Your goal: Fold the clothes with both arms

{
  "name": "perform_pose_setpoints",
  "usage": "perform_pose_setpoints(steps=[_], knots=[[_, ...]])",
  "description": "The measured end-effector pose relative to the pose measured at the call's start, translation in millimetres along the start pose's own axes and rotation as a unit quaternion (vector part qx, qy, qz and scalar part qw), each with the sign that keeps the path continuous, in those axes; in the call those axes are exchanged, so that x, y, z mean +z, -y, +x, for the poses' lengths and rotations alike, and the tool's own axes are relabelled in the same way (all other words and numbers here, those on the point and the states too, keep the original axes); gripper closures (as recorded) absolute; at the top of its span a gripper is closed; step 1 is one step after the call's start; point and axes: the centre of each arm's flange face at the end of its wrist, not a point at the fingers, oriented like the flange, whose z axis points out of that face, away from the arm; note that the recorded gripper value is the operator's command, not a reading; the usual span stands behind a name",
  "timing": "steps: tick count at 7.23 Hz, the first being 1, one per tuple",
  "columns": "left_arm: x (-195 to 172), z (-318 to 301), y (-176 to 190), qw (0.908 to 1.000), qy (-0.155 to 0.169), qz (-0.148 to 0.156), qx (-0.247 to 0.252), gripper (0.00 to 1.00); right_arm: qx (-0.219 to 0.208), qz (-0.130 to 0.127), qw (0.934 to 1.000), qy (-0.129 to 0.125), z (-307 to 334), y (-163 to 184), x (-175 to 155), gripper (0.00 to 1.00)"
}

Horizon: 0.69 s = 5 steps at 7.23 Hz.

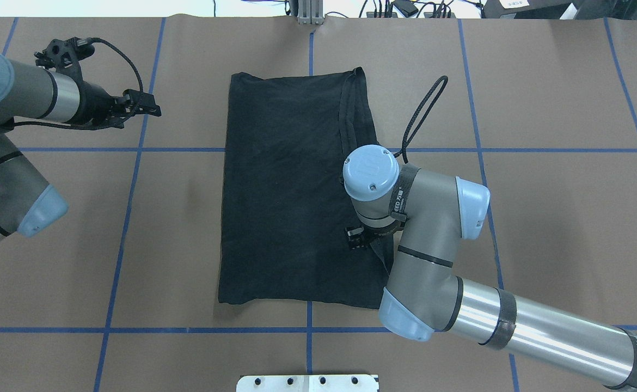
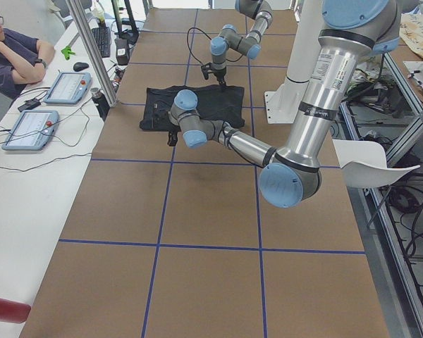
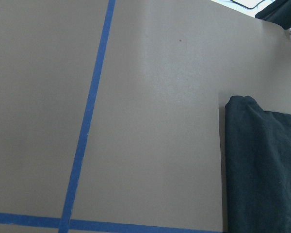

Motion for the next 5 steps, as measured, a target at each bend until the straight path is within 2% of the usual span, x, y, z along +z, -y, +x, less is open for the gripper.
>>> perform_pose_setpoints(steps=[5], knots=[[1, 7, -1, 1.0000, -0.004, -0.001, 0.002, 0.00, 0.021, -0.004, 0.9997, -0.014, 42, 13, 8, 0.01]])
